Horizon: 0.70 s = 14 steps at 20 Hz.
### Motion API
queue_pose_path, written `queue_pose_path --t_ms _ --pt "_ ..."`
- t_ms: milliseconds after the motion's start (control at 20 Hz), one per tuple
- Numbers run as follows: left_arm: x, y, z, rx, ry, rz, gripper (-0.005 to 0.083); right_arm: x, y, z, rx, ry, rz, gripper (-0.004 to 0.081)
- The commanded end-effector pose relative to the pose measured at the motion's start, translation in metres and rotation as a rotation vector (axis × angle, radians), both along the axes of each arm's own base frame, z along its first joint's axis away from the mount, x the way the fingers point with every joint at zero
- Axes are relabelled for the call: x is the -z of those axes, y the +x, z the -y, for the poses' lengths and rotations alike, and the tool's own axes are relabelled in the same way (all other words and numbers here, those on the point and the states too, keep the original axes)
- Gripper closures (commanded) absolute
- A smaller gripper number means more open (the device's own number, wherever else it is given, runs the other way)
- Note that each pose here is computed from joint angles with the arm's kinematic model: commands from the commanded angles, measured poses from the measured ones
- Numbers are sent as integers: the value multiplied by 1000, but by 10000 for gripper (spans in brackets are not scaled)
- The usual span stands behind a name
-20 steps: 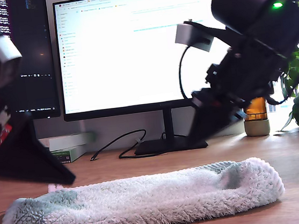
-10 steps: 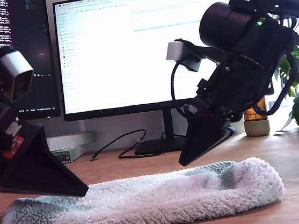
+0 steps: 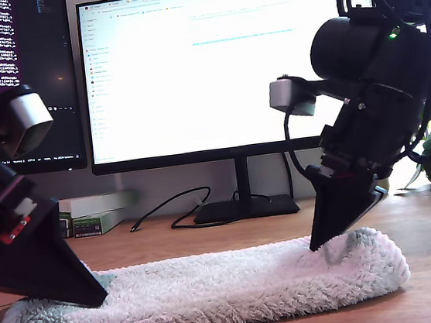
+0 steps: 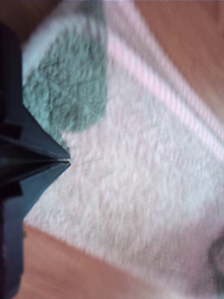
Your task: Fold the tea towel to a neat square and place it to the right
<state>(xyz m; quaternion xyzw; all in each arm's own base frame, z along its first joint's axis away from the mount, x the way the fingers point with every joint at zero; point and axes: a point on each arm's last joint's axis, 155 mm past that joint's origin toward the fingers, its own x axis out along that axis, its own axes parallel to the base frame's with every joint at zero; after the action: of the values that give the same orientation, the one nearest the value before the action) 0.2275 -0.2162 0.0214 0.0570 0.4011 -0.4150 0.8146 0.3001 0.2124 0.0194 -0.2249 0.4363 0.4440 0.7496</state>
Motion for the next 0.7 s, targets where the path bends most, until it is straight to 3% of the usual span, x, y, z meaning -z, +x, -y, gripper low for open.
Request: queue_pose_path --t_ms 0,350,650 --pt "4 2 -3 -11 21 -1 795 4 -4 2 -9 -19 -15 782" --pt "10 10 -10 -47 55 10 795 14 -13 18 -1 -108 -45 782" --pt "20 28 -12 -70 83 32 795 19 -25 19 -24 -165 -66 782"
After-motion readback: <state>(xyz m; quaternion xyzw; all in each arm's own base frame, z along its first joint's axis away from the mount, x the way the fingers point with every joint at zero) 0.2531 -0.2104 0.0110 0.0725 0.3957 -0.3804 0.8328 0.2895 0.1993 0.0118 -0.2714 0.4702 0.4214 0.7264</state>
